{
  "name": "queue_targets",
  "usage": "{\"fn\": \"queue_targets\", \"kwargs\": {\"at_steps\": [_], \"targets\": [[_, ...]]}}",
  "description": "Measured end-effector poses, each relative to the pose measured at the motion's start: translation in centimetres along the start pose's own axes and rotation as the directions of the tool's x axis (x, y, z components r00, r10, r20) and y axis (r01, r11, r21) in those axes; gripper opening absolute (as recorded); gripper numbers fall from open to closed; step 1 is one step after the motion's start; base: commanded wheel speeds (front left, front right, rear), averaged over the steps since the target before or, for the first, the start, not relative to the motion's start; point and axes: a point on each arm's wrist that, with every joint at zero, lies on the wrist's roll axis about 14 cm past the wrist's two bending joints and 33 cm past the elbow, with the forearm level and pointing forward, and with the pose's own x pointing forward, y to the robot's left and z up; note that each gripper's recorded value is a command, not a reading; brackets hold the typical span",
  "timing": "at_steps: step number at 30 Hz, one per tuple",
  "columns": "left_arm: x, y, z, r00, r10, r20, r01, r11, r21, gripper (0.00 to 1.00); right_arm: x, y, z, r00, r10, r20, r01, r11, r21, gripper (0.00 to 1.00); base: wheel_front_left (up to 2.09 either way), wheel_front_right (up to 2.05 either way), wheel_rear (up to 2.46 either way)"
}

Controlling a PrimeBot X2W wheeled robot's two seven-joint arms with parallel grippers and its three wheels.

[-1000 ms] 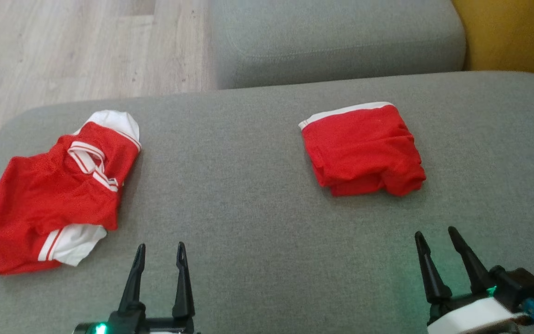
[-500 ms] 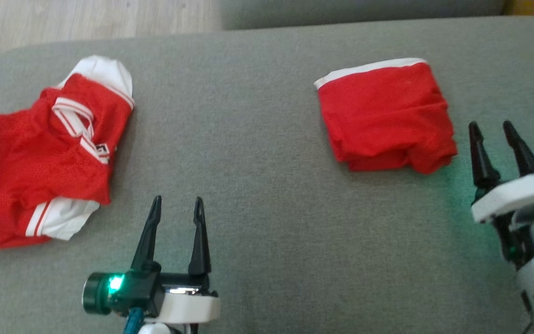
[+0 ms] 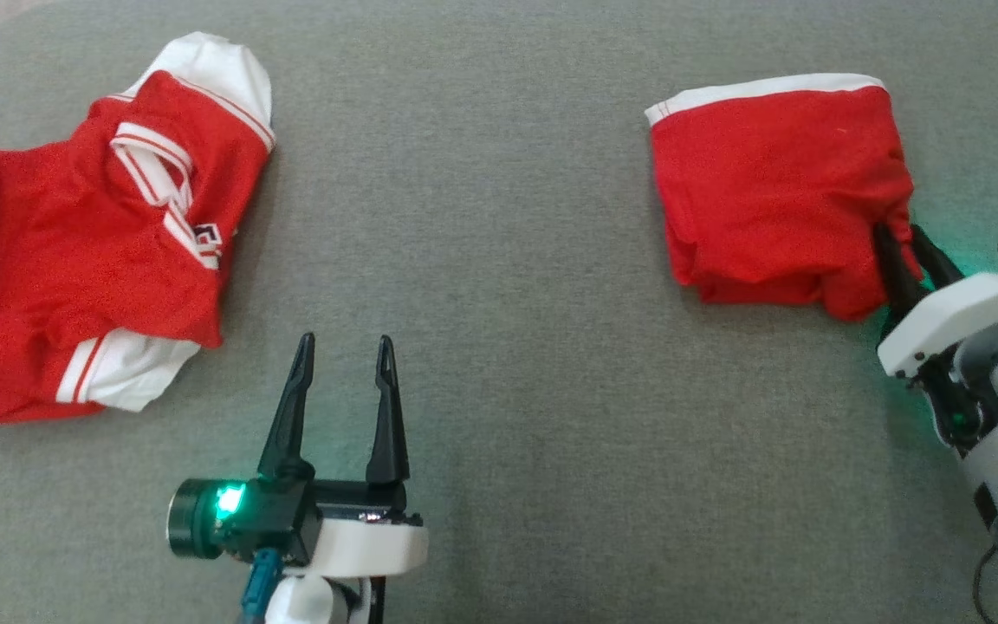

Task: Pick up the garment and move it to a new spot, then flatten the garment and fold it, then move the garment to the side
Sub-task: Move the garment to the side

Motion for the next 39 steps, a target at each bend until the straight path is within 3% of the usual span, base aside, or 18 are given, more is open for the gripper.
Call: {"fn": "queue_targets", "kwargs": {"at_steps": [7, 13, 18, 21, 23, 26, 28, 34, 39], "targets": [[1.2, -1.5, -0.7, 0.999, -0.044, -0.017, 0.044, 0.999, -0.021, 1.00, -1.0, -1.4, 1.1, 1.000, 0.006, 0.026, -0.006, 1.000, -0.009, 0.00, 0.00, 0.00, 0.00], [4.0, -3.9, -1.3, 0.992, -0.124, -0.010, 0.124, 0.992, -0.025, 1.00, -4.2, -10.5, 3.1, 0.984, -0.171, 0.054, 0.175, 0.981, -0.078, 0.00, 0.00, 0.00, 0.00], [6.7, -6.3, -2.6, 0.978, -0.210, -0.013, 0.210, 0.978, -0.018, 1.00, -6.4, -17.4, 5.7, 0.940, -0.326, 0.101, 0.336, 0.934, -0.121, 0.00, 0.00, 0.00, 0.00], [8.0, -7.6, -3.8, 0.967, -0.253, -0.026, 0.252, 0.967, -0.020, 1.00, -8.1, -21.3, 6.6, 0.900, -0.418, 0.126, 0.434, 0.888, -0.150, 0.00, 0.00, 0.00, 0.00], [8.6, -8.5, -4.5, 0.960, -0.279, -0.035, 0.278, 0.960, -0.033, 1.00, -9.2, -23.4, 7.3, 0.868, -0.473, 0.151, 0.494, 0.853, -0.169, 1.00, 0.00, 0.00, 0.00], [8.9, -9.6, -5.4, 0.950, -0.309, -0.050, 0.307, 0.950, -0.046, 1.00, -10.2, -24.7, 8.5, 0.841, -0.507, 0.188, 0.538, 0.818, -0.204, 1.00, 0.00, 0.00, 0.00], [8.8, -10.0, -5.2, 0.947, -0.318, -0.048, 0.316, 0.948, -0.046, 1.00, -10.1, -24.3, 9.7, 0.840, -0.494, 0.225, 0.537, 0.816, -0.215, 1.00, 0.00, 0.00, 0.00], [7.7, -9.6, -2.7, 0.952, -0.307, -0.007, 0.306, 0.951, -0.041, 1.00, -8.5, -17.2, 15.0, 0.854, -0.299, 0.426, 0.425, 0.872, -0.242, 1.00, 0.00, 0.00, 0.00], [4.7, -7.8, -1.2, 0.968, -0.252, -0.005, 0.252, 0.967, -0.042, 1.00, -8.2, -9.4, 9.2, 0.914, -0.142, 0.379, 0.247, 0.938, -0.244, 1.00, 0.00, 0.00, 0.00]]}}
